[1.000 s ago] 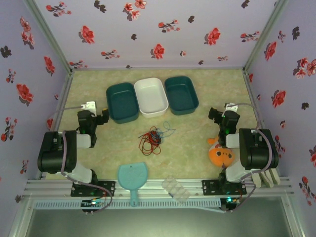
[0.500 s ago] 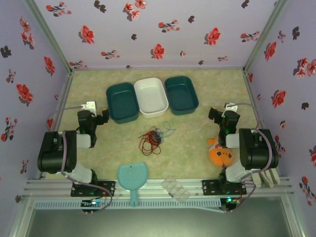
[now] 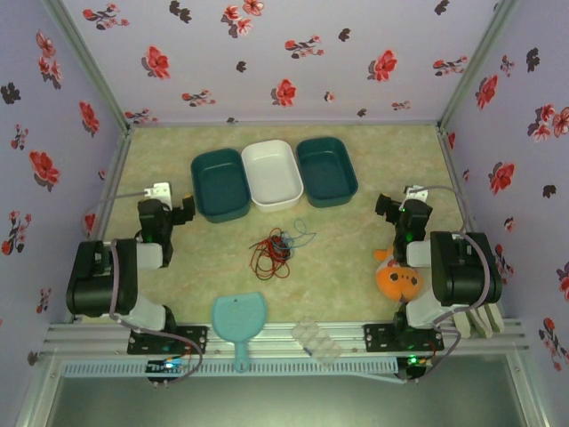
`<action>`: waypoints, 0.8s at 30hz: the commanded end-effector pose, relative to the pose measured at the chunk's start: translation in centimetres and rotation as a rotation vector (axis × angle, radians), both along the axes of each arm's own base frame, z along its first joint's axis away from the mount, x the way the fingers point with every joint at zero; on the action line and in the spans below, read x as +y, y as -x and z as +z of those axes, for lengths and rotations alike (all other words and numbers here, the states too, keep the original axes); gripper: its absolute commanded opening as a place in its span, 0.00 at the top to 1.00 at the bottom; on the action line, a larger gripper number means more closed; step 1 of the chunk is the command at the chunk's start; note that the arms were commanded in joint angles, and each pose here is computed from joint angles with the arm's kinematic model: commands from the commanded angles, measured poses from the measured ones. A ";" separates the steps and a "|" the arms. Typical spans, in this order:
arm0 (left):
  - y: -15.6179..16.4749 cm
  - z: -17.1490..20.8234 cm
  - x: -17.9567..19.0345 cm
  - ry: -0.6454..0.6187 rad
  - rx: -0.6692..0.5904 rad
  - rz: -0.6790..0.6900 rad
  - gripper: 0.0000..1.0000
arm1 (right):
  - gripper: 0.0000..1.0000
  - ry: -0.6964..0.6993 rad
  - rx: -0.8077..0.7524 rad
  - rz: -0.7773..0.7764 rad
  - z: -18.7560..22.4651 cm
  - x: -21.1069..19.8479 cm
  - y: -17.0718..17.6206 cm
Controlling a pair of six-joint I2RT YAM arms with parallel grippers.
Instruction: Untangle the cables
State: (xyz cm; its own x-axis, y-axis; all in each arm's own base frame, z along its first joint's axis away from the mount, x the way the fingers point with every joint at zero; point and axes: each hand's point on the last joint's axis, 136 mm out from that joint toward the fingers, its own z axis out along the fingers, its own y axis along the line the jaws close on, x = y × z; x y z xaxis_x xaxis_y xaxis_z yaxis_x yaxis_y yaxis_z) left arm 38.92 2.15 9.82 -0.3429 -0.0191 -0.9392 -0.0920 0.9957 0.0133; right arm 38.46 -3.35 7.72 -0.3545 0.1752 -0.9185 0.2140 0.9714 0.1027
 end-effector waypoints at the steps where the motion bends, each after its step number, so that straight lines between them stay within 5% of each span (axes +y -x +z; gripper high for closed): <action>1: 0.5 2.3 0.5 0.017 -0.066 0.021 0.00 | 0.01 0.018 -0.029 -0.022 1.9 -0.4 -0.7; 12: 2.1 7.4 1.2 0.060 -0.166 0.082 0.00 | 0.01 -0.014 -0.037 -0.165 6.4 -2.3 1.6; 24: 5.1 12.8 -2.5 0.384 -0.090 0.021 0.00 | 0.01 -0.061 0.093 -0.095 11.5 2.5 6.0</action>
State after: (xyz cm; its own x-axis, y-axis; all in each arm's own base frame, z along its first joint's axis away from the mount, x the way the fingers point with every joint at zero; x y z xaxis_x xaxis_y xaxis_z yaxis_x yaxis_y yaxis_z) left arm 34.90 1.36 24.30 -0.1295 -0.2960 -0.9464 -0.1051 0.9531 -0.2837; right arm 34.44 -1.52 21.22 -0.2773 0.2648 -0.9235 0.2789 0.9421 0.1864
